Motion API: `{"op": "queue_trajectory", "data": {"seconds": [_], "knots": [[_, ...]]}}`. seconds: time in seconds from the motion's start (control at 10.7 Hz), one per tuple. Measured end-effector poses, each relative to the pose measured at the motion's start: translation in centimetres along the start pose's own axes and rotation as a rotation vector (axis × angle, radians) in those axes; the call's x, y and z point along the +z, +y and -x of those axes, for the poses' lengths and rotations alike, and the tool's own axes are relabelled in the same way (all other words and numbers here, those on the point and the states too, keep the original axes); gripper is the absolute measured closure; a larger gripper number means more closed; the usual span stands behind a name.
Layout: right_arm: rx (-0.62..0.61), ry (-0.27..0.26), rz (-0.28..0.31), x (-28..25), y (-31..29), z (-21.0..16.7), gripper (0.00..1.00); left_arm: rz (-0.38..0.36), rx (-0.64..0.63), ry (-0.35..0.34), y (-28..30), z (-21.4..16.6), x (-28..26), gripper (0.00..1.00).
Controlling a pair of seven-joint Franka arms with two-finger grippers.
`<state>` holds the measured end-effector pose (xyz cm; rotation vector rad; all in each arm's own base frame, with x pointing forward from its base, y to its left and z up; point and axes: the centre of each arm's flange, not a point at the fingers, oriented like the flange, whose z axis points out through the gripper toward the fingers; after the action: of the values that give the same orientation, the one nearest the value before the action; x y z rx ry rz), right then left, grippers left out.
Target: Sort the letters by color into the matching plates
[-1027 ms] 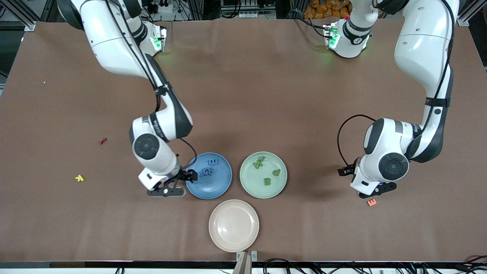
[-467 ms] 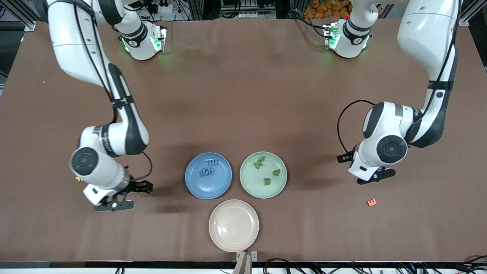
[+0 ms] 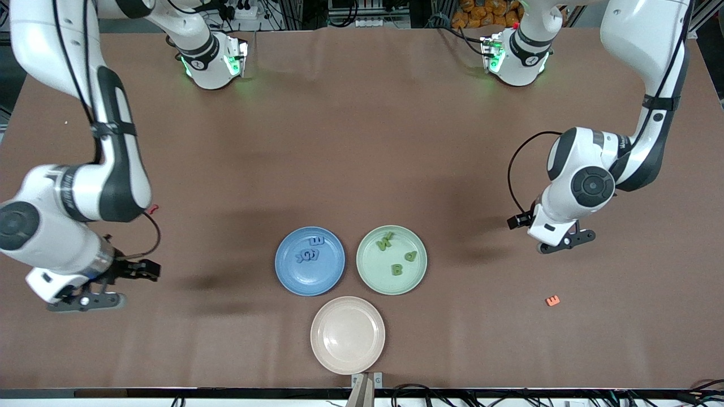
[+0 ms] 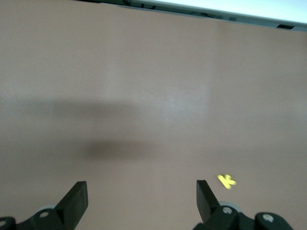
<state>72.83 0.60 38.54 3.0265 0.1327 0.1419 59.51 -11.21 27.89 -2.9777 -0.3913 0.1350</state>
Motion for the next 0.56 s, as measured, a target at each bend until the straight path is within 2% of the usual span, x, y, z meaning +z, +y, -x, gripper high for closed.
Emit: {"op": "queue_trajectory", "data": {"seconds": [0.28,0.56], "knots": [[0.011,-0.025,-0.008,-7.9,3.6,2.3,0.0,-0.003,0.007,0.002,-0.6,2.5,-0.8,0.0],[0.05,-0.043,-0.032,-16.7,4.5,5.8,0.0,0.019,0.003,0.026,-1.5,4.8,-1.5,0.0]]}}
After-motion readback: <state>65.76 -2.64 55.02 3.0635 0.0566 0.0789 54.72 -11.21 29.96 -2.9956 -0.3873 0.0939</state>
